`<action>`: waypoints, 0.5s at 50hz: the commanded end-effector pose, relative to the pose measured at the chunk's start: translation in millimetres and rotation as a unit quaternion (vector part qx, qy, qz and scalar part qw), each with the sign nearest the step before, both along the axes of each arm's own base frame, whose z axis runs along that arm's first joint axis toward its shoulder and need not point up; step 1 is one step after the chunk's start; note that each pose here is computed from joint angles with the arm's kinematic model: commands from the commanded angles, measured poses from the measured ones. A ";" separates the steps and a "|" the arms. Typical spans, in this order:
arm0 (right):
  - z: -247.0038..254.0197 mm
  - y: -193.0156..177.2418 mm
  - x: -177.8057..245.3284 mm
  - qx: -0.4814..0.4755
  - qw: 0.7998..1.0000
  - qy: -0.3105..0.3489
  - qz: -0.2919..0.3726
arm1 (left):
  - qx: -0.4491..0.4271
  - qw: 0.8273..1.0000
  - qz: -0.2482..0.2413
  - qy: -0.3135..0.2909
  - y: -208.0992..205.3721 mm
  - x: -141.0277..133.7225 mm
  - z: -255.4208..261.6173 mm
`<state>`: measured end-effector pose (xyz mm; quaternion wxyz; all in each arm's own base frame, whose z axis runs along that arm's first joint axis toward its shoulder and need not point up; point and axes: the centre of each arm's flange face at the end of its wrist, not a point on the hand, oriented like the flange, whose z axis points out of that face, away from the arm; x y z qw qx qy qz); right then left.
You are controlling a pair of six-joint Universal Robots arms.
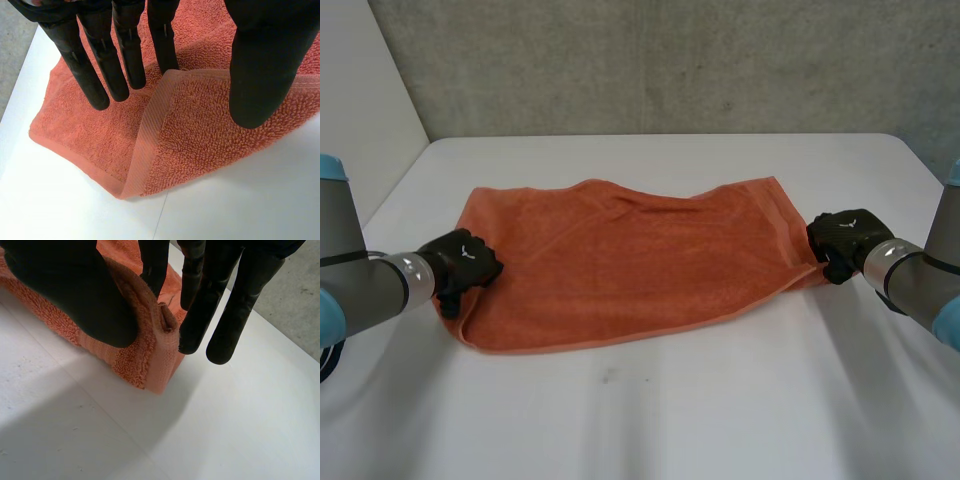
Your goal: Fold the laundry
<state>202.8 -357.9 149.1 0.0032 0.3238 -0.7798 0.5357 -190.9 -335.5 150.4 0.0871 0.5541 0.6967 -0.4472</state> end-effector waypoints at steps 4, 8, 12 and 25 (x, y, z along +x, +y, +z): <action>-1.1 0.8 0.5 0.002 1.000 0.001 0.001 | 0.004 1.000 0.000 0.001 -0.1 0.8 -2.9; -1.4 1.5 1.0 0.003 1.000 0.001 0.002 | 0.007 1.000 0.003 0.000 -0.9 2.9 -4.9; -1.4 1.5 1.0 0.003 1.000 0.001 0.002 | 0.003 1.000 0.006 0.000 -2.5 4.0 -5.6; -1.1 0.8 0.5 0.002 1.000 0.001 0.001 | 0.003 1.000 0.016 -0.001 -3.6 10.7 -9.1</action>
